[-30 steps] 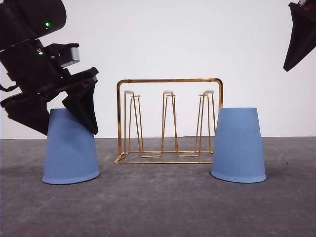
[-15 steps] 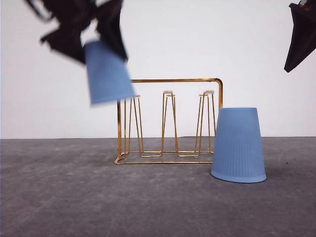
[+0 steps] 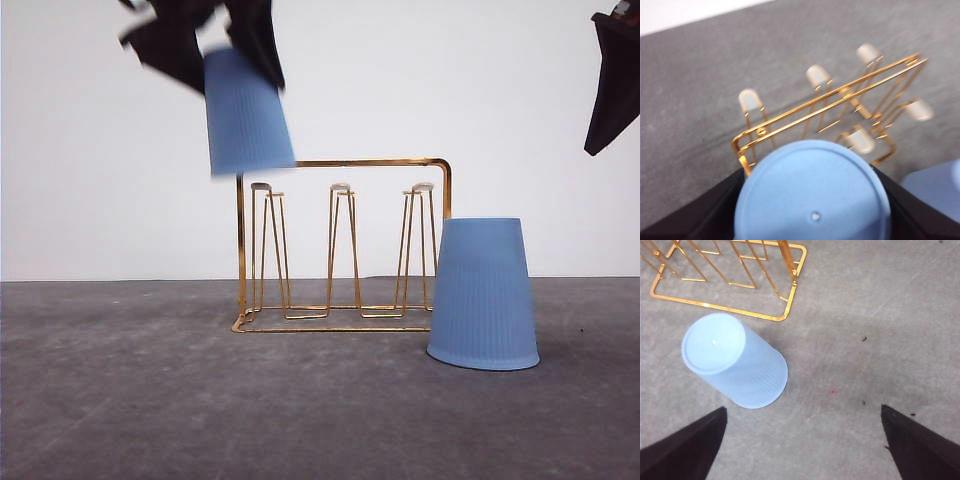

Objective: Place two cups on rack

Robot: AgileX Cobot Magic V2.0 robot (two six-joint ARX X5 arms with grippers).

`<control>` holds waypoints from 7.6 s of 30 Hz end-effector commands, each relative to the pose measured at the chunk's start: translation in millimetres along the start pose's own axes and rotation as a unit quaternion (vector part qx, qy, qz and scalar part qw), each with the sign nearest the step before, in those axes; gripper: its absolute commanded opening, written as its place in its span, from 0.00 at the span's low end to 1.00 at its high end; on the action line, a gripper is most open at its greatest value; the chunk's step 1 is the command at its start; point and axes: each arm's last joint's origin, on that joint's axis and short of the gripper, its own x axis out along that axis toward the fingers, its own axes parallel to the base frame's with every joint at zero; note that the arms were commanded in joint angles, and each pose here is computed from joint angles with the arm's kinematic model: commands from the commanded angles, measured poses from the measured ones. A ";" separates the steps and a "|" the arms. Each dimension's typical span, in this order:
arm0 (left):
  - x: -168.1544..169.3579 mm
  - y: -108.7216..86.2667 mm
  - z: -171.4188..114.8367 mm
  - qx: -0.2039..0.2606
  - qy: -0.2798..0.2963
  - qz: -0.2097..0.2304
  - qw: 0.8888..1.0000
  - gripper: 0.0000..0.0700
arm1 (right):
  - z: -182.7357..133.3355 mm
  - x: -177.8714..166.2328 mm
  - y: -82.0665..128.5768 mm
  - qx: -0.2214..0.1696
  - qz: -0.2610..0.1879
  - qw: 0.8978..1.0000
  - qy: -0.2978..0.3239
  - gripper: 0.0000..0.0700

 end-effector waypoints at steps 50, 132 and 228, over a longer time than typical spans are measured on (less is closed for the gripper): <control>-86.7 54.6 -32.8 -0.064 0.096 0.074 0.991 0.74 | 13.5 136.5 36.6 -0.066 0.101 0.992 0.031 0.68; -42.6 74.5 -95.6 -0.111 0.155 0.090 0.978 0.74 | 5.6 -34.2 -5.8 0.001 -0.101 0.992 -0.082 0.90; -100.4 49.4 -314.4 -0.138 -0.242 0.243 0.929 0.00 | 28.3 -42.4 -3.9 -0.013 -0.098 0.973 -0.207 0.02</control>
